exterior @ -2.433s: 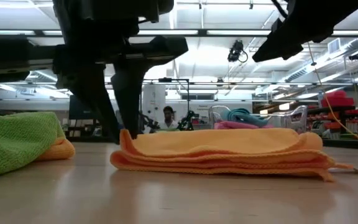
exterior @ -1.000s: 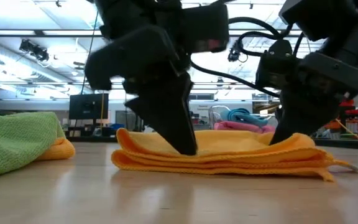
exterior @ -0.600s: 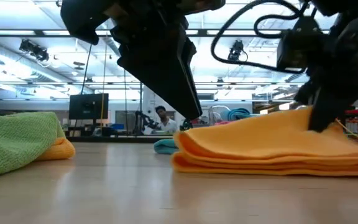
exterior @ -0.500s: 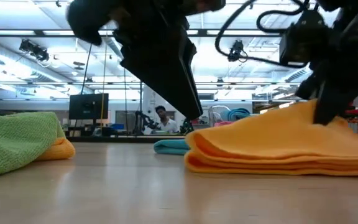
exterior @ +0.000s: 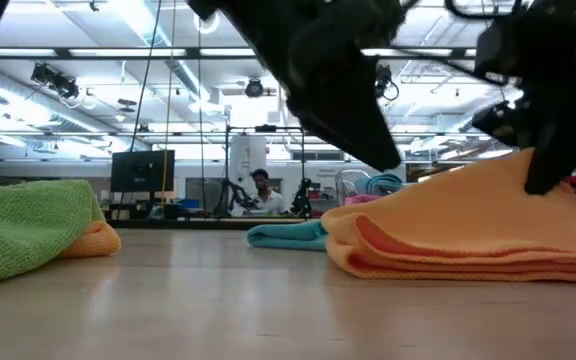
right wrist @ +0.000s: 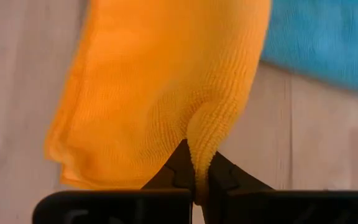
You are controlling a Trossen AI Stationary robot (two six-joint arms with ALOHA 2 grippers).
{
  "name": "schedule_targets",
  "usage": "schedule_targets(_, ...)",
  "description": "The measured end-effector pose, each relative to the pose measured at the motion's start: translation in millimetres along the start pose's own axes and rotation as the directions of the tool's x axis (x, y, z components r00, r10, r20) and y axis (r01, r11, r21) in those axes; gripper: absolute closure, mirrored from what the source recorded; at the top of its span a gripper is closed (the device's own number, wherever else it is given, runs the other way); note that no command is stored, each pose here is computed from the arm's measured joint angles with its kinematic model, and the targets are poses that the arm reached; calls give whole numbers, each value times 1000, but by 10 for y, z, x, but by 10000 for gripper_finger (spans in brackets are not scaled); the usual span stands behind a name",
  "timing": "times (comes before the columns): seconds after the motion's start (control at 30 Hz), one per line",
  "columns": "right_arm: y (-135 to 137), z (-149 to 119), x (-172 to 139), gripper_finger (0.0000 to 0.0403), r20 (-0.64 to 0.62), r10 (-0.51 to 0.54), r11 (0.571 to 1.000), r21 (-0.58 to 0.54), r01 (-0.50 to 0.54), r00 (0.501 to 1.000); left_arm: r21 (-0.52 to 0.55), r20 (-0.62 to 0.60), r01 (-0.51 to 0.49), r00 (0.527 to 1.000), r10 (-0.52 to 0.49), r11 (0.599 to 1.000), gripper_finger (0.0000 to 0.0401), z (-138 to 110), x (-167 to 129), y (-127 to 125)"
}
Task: Fold microfiber towels
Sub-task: Fold the right yellow towel
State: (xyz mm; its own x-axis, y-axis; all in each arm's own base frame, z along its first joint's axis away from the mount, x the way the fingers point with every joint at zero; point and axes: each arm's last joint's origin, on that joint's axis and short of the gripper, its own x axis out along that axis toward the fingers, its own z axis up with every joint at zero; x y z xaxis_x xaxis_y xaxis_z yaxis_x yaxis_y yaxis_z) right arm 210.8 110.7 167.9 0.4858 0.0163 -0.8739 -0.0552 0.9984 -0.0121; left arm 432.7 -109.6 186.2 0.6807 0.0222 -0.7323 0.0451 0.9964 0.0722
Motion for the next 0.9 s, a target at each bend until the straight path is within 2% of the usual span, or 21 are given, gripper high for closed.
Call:
schedule_targets(0.17,95,-1,-46,393,32,-50,989,-138,54,998,-51,35,82,996,-80,995,169,58,74,248)
schedule_targets(0.3,103,-11,-53,393,39,-71,979,-190,77,997,-52,35,99,995,-97,994,124,45,143,377)
schedule_targets(0.43,92,-2,-51,393,47,-83,970,-224,91,995,-43,79,149,986,-145,988,98,78,197,453)
schedule_targets(0.5,91,2,-53,393,51,-84,967,-235,94,995,-52,63,147,988,-144,988,94,45,246,501)
schedule_targets(0.7,96,40,-79,393,78,-118,959,-252,134,990,-83,35,230,973,-228,969,99,-18,350,639)
schedule_targets(0.8,112,93,-116,393,101,-127,954,-260,149,987,-110,-44,265,962,-271,958,107,-142,431,676)
schedule_targets(0.9,119,125,-141,393,105,-128,952,-267,152,986,-152,-109,340,927,-358,928,119,-222,440,679)
